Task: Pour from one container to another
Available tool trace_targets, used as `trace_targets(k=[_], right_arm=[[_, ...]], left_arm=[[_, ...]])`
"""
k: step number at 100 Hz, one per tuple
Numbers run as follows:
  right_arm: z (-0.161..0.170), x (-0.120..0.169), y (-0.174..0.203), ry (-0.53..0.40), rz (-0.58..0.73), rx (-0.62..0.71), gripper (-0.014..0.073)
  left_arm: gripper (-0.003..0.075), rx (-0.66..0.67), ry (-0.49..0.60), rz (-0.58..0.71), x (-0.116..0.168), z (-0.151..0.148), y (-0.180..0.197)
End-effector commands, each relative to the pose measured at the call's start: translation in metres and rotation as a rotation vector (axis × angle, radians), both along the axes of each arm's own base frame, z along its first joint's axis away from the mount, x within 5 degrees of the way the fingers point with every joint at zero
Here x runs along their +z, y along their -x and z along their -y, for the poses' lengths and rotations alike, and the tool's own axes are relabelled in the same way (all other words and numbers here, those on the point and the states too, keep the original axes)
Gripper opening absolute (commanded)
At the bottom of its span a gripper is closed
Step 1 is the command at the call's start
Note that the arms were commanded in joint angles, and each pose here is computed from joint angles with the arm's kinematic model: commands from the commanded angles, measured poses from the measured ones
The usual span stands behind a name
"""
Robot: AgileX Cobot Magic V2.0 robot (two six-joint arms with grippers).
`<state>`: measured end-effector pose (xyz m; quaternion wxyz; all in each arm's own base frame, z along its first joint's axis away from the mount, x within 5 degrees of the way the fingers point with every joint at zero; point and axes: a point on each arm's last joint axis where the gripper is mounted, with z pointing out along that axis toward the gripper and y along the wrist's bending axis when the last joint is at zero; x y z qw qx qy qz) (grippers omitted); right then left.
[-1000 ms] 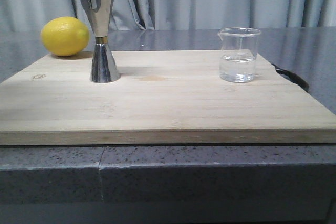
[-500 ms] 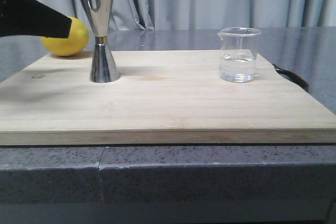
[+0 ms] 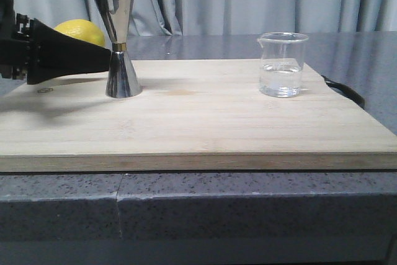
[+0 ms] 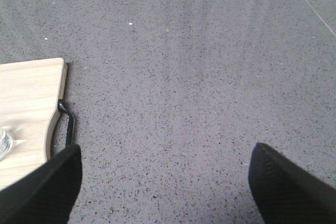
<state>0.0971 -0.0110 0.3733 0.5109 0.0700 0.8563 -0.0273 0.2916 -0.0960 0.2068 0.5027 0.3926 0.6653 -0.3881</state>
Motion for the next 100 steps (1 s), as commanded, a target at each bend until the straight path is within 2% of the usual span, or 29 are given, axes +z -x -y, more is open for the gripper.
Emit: trace_targets(k=[1, 26, 45, 52, 63, 76, 100], right_arm=[[0.001, 0.016, -0.004, 0.02, 0.1, 0.003, 0.0586], [0.001, 0.016, -0.004, 0.02, 0.1, 0.003, 0.0586], [0.001, 0.016, -0.004, 0.022, 0.1, 0.002, 0.0586], [0.001, 0.016, -0.004, 0.022, 0.1, 0.002, 0.0586], [0.001, 0.016, -0.004, 0.022, 0.1, 0.002, 0.0586], [0.001, 0.016, -0.004, 0.022, 0.1, 0.002, 0.0586], [0.001, 0.016, -0.004, 0.022, 0.1, 0.002, 0.0586]], left_arm=[[0.0564, -0.047, 0.141, 0.094, 0.024, 0.013, -0.001], [0.0564, -0.148, 0.145, 0.154, 0.036, 0.046, -0.01], [0.0559, -0.153, 0.146, 0.19, 0.045, 0.049, -0.015], [0.0523, -0.156, 0.149, 0.194, 0.046, 0.05, -0.015], [0.0414, -0.161, 0.155, 0.195, 0.046, 0.05, -0.015], [0.032, -0.163, 0.157, 0.199, 0.047, 0.05, -0.015], [0.024, -0.163, 0.16, 0.197, 0.049, 0.05, -0.015]])
